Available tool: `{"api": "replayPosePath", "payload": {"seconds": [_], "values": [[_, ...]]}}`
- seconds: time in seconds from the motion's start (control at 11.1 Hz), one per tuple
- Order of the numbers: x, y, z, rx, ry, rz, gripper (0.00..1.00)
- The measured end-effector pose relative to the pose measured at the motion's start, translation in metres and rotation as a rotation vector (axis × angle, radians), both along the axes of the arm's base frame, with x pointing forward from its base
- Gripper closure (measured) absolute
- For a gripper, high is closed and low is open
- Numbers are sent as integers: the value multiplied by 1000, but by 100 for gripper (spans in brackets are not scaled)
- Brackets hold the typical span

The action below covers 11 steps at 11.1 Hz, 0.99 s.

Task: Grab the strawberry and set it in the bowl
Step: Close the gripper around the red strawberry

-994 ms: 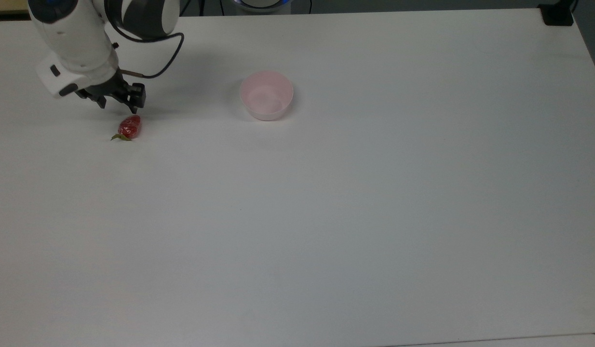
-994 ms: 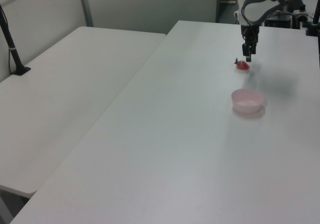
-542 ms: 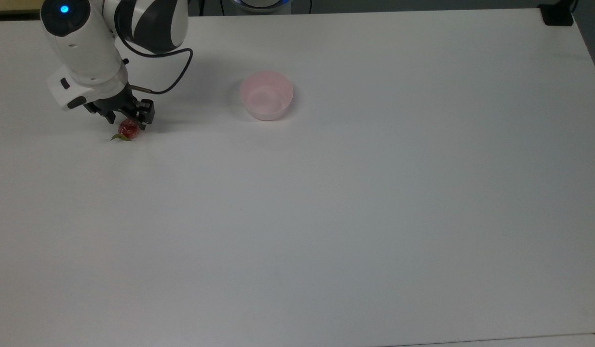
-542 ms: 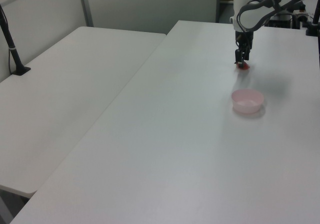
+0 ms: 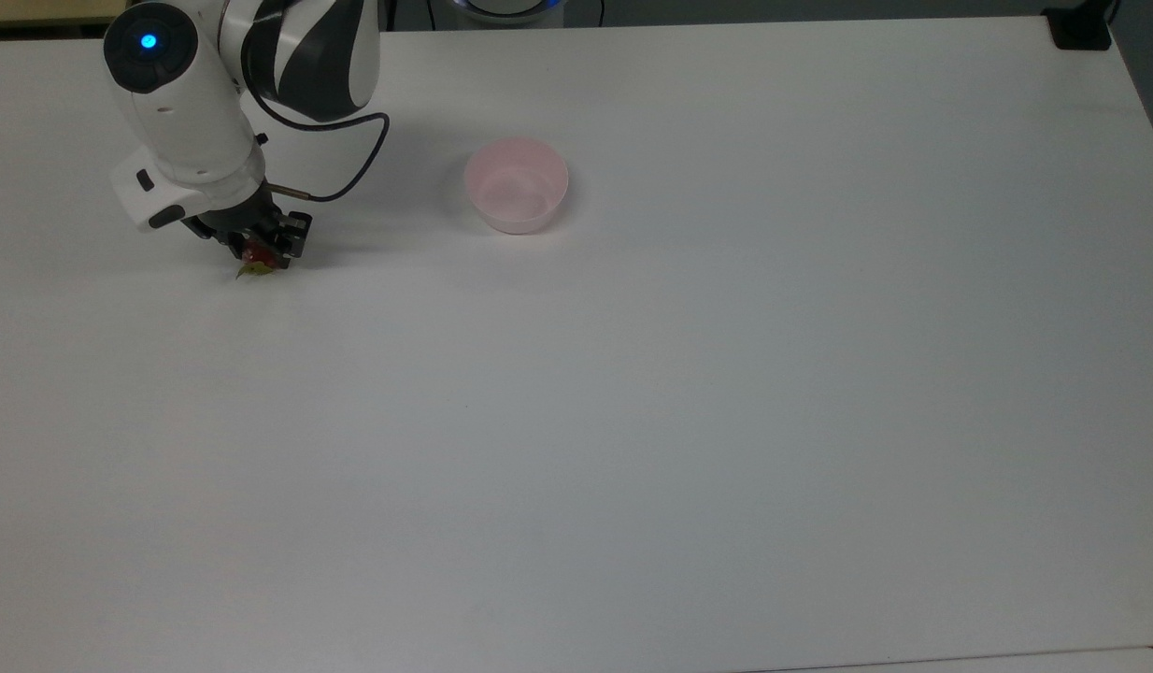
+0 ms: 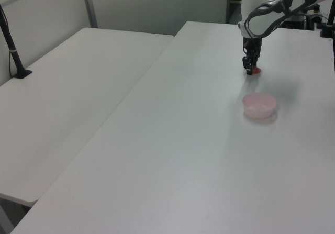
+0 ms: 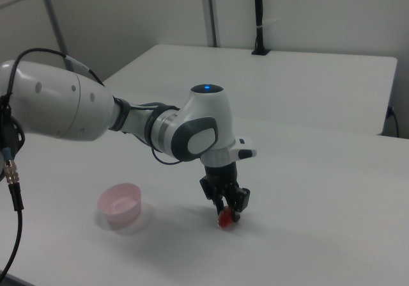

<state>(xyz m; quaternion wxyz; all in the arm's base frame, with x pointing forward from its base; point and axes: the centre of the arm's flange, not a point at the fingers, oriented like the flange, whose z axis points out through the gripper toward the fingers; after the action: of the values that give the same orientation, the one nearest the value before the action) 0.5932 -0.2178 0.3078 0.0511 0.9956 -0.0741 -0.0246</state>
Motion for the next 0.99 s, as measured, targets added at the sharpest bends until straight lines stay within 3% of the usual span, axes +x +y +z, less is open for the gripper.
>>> {"api": "replayPosePath", "payload": {"seconds": [0.54, 0.99], "values": [[11, 49, 56, 27, -19, 73, 47], [3, 26, 27, -75, 90, 257, 33]]}}
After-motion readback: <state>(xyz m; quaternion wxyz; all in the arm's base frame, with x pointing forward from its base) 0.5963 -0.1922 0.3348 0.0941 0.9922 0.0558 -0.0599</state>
